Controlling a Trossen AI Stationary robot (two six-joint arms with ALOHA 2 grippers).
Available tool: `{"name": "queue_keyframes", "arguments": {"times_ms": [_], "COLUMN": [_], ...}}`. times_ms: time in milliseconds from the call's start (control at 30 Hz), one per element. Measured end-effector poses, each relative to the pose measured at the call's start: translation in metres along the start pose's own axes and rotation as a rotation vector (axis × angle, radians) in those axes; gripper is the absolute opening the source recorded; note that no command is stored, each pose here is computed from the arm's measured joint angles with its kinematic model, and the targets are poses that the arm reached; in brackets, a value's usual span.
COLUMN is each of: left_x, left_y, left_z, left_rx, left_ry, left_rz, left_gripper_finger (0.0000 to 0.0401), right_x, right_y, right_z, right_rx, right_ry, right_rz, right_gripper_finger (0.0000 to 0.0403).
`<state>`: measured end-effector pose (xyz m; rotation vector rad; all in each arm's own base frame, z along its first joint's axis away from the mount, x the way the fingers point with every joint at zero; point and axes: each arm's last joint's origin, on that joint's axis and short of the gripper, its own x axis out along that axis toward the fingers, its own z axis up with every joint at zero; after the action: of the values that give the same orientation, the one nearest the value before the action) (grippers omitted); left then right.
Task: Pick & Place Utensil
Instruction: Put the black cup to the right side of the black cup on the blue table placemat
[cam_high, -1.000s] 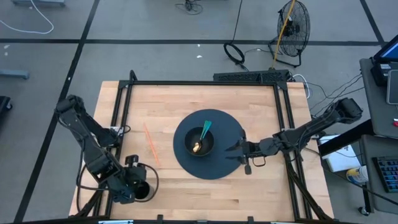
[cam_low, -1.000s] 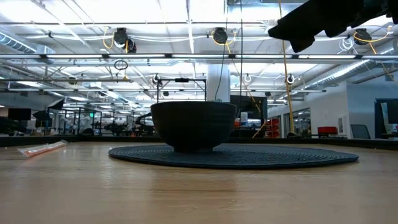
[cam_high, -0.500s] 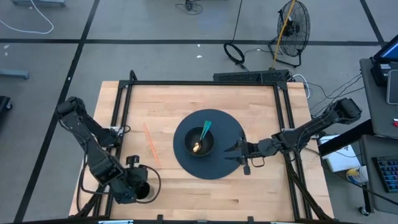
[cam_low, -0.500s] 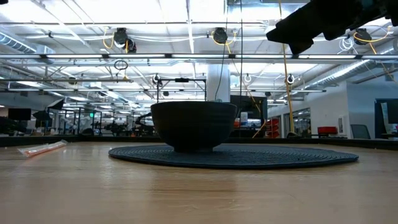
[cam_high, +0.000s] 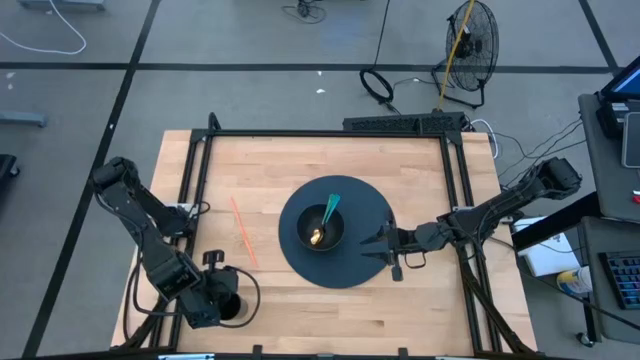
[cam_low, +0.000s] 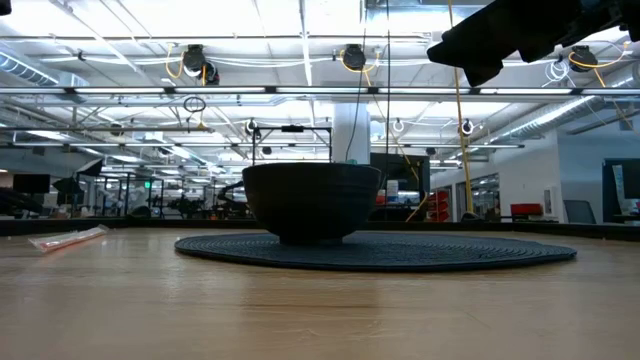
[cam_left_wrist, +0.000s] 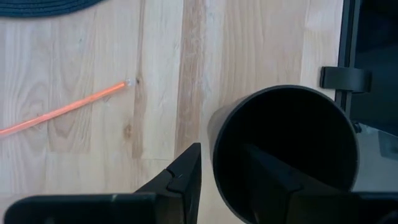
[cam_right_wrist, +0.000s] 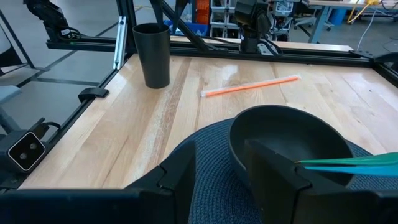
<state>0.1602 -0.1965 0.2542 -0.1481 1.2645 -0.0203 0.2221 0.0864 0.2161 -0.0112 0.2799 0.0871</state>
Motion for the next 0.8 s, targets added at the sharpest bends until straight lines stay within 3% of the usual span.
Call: {"name": "queue_keyframes", "arguments": {"times_ms": [367,633,800], "left_x": [0.0,0.0,0.0], "left_y": [0.0001,0.0001,0.0004], "left_z": [0.0001,0.0003,0.0006], "left_rx": [0.0,-0.001,0.001], "left_ry": [-0.004,-0.009,-0.02], "left_rz": [0.003,0.005,0.013], "left_gripper_finger": [0.0113,0.0015,0.0019], "right_x": [0.0,0.0,0.0], "right_y": [0.0,0.0,0.0], "right_z": [0.0,0.0,0.0], "right_rx": [0.0,0.0,0.0], "right_ry": [0.0,0.0,0.0], "right_rz": [0.0,-0.001,-0.001], "right_gripper_finger": [0.013,0.013,0.013]}}
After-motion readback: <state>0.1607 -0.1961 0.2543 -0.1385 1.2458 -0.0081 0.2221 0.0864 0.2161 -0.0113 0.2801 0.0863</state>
